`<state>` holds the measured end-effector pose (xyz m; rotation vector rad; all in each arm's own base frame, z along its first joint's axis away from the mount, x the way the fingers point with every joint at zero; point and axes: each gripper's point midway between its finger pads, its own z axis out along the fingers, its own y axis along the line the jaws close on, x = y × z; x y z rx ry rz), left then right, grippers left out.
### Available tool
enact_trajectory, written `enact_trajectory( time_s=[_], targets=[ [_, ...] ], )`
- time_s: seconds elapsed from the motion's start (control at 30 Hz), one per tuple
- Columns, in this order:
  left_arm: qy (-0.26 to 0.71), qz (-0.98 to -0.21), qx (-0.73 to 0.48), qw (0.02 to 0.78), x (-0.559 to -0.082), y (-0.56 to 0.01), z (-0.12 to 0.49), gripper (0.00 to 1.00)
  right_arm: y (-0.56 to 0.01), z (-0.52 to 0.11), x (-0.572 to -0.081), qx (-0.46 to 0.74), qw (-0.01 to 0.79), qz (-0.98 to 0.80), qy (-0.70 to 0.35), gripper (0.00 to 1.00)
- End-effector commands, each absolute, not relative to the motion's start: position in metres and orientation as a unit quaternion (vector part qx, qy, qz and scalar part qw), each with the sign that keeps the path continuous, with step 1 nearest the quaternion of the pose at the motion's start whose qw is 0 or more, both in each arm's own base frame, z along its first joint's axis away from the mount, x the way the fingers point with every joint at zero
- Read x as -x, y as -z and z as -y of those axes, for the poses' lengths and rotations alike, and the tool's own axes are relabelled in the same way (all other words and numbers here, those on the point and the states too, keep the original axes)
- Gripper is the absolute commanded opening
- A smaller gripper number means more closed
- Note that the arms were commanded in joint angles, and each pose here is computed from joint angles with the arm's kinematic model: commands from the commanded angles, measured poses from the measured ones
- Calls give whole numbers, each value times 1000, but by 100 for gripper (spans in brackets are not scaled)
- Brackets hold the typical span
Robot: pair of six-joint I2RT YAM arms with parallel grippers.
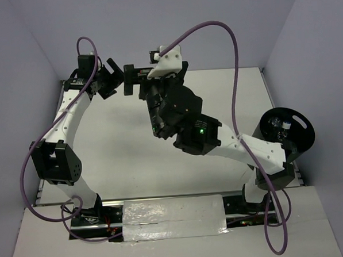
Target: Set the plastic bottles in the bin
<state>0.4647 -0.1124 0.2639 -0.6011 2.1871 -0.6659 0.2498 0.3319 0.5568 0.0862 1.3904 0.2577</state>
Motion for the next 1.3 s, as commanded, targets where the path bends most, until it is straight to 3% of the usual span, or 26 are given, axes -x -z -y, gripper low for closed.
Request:
enact_trajectory(
  time_s=[0.0,0.2,0.53,0.9,1.27],
  targets=[
    [269,-848,214,402,-460,-289,110,99,-532,-342,-243,-6,710,-667,-226,100],
    [267,-854,232,381,-469,-273,108,99,-460,-328,-259,27,609,-740,-283,100],
    [333,-840,284,322,-521,-227,134,99,-333,-232,-296,-52,488,-854,-170,100],
    [379,-755,427,323,-620,-183,145,99,-284,-191,-280,-82,477,-868,-110,100],
    [421,-676,493,349,-707,-140,162,99,-289,-155,-264,-121,507,-847,-105,100]
  ],
)
